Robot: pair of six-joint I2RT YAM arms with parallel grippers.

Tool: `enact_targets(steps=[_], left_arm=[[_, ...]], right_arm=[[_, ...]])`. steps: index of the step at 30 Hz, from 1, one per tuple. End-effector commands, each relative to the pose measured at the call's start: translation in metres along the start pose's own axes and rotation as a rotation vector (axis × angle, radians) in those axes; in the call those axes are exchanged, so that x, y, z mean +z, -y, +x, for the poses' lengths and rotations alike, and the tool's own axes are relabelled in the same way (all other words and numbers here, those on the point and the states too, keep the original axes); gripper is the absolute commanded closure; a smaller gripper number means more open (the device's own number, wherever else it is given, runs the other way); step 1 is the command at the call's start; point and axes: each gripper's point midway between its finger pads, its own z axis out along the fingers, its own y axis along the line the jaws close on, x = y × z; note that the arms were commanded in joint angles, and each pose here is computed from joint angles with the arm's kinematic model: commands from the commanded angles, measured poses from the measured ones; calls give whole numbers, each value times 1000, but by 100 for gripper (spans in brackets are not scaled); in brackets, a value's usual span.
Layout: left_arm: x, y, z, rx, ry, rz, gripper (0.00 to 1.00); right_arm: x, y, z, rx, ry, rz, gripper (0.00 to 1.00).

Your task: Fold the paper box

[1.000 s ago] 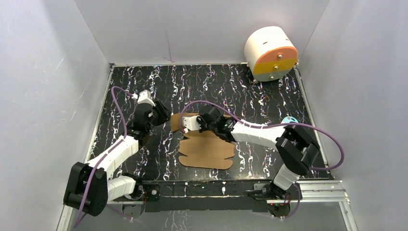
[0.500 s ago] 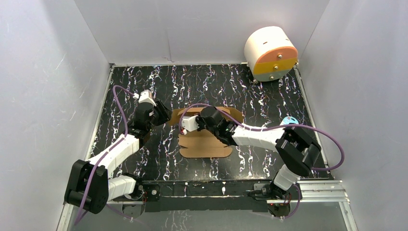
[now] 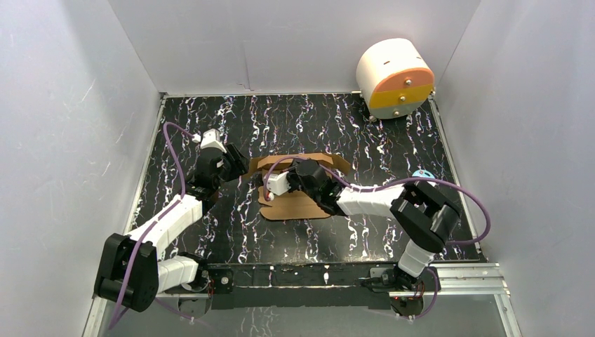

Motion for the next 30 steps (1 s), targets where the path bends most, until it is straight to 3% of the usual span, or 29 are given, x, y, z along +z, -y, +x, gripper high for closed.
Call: enact_targets(steps=[1, 6, 13, 18, 30], left_arm=[[-5, 13, -20, -6, 49, 48, 47], [-5, 37, -14, -41, -16, 150, 51], [4, 56, -10, -89, -70, 222, 70], [19, 60, 2, -106, -123, 240, 78], [43, 60, 34, -145, -209, 270, 83]], right_arm=[[6, 7, -4, 10, 35, 61, 100], [9, -1, -1, 2, 29, 76, 100], [7, 0, -4, 6, 61, 81, 100], [11, 1, -5, -8, 67, 83, 100], [16, 2, -4, -48, 72, 159, 100]])
